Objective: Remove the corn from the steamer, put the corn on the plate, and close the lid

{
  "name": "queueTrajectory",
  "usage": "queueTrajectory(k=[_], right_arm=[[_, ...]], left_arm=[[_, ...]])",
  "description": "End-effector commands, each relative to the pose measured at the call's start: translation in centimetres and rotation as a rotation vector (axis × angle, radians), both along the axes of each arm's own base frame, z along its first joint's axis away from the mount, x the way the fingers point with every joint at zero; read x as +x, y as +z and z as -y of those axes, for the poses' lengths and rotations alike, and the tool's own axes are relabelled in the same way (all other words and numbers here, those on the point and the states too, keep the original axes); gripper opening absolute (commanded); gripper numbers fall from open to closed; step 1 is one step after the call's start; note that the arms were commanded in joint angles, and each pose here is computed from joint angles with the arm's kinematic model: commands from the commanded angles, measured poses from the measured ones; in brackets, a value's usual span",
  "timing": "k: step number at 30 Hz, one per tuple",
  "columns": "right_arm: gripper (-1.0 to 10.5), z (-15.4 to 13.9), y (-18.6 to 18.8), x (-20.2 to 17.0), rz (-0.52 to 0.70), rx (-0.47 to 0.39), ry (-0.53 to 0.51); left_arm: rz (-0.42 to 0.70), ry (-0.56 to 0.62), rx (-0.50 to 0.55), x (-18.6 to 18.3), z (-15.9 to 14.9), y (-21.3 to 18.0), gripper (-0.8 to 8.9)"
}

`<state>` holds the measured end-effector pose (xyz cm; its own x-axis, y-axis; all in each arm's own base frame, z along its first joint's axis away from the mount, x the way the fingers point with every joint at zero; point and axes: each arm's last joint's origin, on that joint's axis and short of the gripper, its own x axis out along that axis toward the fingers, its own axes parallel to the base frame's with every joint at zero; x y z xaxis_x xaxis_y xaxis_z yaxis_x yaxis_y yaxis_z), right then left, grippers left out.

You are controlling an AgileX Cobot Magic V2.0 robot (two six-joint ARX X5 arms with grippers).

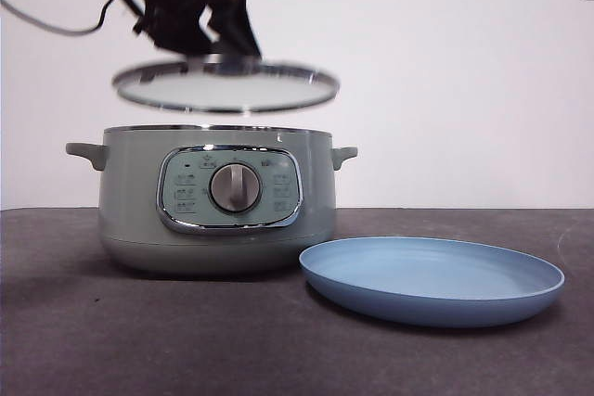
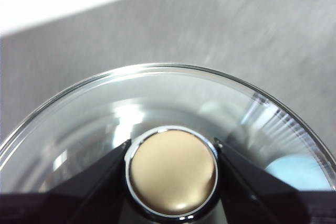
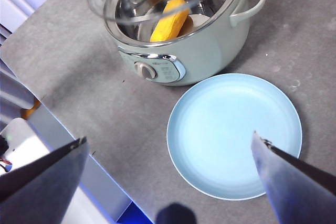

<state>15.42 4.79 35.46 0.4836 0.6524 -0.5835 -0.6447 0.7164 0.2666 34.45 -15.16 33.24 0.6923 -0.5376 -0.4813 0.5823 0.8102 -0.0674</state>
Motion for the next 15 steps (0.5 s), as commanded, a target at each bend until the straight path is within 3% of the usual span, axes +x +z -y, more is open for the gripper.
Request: queueTrajectory(k=[1,6,15], right_arm=[[6.0,0.0,0.1,0.0,0.000,0.003,-0.004],[6.0,0.0,0.1,0.0,0.000,0.003,-0.004],[6.0,0.0,0.1,0.0,0.002,0.004,-0.003]], left_arm=[[0.061,-0.015,-0.033,-0.7,-0.1,2.8,-0.08],[0.071,-0.027,-0.035,-3.1,-1.1,5.8,-0.08],[0.135,-0.067,0.007,-10.9,-4.4,10.8,-0.08]])
